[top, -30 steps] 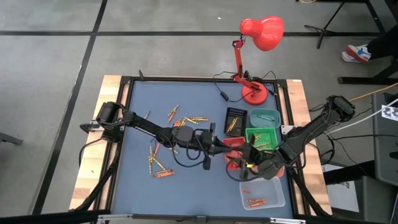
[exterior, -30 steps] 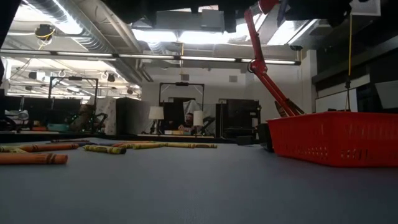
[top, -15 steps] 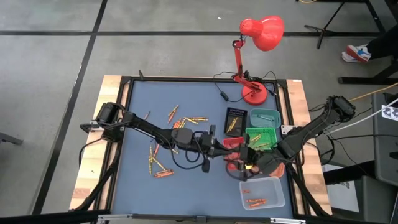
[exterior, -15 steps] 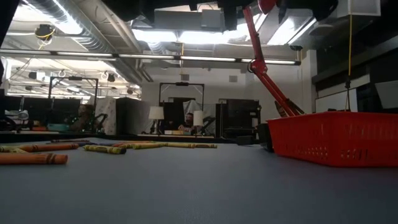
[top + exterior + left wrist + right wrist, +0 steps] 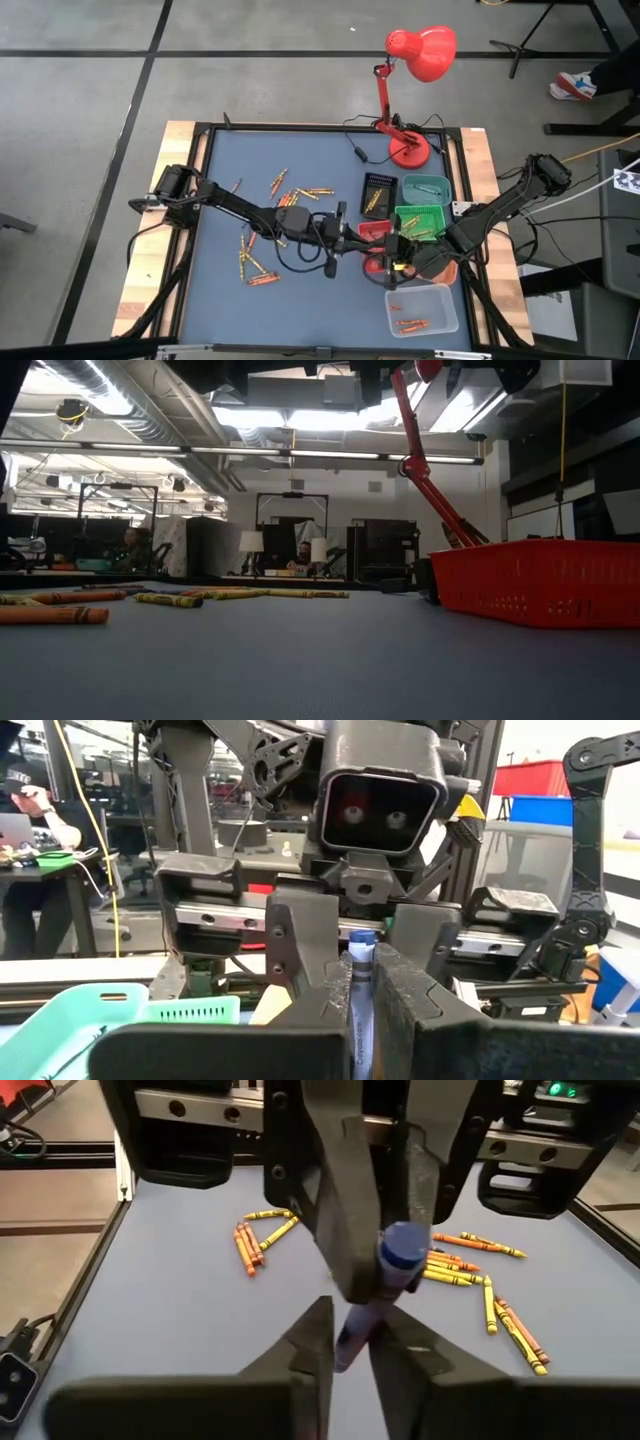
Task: Sort crayons
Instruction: Put the blue crayon into the orange bin
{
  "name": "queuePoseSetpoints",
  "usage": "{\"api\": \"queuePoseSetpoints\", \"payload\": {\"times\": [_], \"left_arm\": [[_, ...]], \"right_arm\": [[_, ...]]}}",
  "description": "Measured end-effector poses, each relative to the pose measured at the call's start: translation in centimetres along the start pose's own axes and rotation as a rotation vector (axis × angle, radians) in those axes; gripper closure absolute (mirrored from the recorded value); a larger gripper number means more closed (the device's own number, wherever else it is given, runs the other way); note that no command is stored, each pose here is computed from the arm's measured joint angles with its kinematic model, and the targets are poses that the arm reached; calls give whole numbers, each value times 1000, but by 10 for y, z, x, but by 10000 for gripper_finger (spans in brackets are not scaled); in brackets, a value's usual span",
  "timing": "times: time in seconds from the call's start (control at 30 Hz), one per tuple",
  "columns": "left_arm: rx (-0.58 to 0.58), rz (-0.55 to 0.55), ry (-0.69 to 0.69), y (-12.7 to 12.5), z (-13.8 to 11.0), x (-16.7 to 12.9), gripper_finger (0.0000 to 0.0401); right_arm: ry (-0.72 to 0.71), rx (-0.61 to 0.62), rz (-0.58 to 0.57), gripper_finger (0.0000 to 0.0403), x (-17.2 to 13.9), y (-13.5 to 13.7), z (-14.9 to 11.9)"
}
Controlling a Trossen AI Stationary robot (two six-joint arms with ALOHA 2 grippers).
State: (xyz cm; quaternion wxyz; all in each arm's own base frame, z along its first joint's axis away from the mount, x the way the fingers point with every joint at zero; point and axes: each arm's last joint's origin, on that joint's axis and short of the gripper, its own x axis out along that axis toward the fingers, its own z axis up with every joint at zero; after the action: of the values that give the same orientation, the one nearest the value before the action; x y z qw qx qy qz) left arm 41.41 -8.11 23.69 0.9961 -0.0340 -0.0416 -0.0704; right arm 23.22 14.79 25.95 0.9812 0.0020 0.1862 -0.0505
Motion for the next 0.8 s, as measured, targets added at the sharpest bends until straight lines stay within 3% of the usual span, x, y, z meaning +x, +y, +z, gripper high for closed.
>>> {"api": "queuePoseSetpoints", "payload": {"times": [0.2,0.5,0.67,0.8], "left_arm": [[1,-5,1,0,0,0,393],[-19,-2,16,-1,-2,0,349],[-18,1,74,-3,-7,-1,323],[-15,1,130,-6,-13,-1,318]], "right_arm": [[-1,4,0,386,0,0,0],[19,-6,12,369,-1,0,-1],[96,13,87,385,-11,-6,-3],[238,80,173,384,-26,-15,-7]]}}
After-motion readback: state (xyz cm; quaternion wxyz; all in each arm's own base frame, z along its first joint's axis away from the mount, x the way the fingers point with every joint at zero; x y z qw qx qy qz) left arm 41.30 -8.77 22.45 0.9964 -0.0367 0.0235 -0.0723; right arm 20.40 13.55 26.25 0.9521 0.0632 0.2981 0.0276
